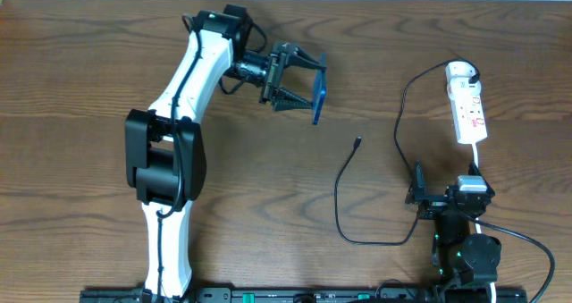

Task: Plug charger to phone and switch on socket

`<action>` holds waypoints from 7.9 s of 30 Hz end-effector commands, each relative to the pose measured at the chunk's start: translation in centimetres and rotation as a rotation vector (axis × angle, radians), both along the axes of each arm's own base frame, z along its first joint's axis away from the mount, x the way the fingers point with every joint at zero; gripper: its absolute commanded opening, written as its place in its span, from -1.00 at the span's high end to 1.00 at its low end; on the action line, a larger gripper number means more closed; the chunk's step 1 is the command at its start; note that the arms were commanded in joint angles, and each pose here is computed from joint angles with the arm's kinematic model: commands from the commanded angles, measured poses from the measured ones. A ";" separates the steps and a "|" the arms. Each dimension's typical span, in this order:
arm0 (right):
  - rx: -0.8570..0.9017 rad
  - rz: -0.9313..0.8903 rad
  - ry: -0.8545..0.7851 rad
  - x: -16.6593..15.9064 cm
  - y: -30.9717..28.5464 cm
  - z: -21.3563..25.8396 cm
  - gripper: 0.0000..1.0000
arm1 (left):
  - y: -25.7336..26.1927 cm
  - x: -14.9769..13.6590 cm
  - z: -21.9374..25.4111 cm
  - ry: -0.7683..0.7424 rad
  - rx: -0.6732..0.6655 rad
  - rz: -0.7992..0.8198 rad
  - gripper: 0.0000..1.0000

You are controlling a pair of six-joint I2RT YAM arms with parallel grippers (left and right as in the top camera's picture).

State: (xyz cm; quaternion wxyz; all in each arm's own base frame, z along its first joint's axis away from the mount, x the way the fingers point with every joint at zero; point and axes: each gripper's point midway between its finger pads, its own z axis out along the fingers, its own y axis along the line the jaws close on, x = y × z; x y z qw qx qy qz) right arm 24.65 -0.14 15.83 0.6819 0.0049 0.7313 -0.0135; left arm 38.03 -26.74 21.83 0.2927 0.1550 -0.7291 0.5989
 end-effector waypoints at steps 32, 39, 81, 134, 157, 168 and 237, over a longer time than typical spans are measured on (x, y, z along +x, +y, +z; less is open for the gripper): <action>-0.001 0.004 0.000 0.0 0.1 0.0 -0.98 | 3.8 1.3 4.1 -0.009 -0.062 0.099 -0.43; -0.001 0.004 0.000 0.0 0.1 0.0 -0.99 | 5.2 2.1 4.1 -0.017 -0.063 0.134 -0.44; -0.001 0.003 0.000 0.0 0.1 0.0 -0.98 | 7.1 1.3 4.4 -0.030 -0.066 0.166 -0.43; 0.378 0.601 -0.070 -2.3 9.9 14.9 -0.99 | 7.1 1.1 4.5 -0.014 -0.064 0.166 -0.44; 0.575 1.053 0.506 3.9 22.6 19.5 -0.99 | 7.1 1.1 4.5 -0.014 -0.064 0.166 -0.44; 0.244 0.418 0.663 7.8 25.3 17.1 -0.98 | 7.1 1.1 4.5 -0.015 -0.064 0.166 -0.44; 0.278 0.220 0.657 13.0 31.1 9.9 0.66 | 7.1 1.1 4.4 -0.014 -0.062 0.166 -0.44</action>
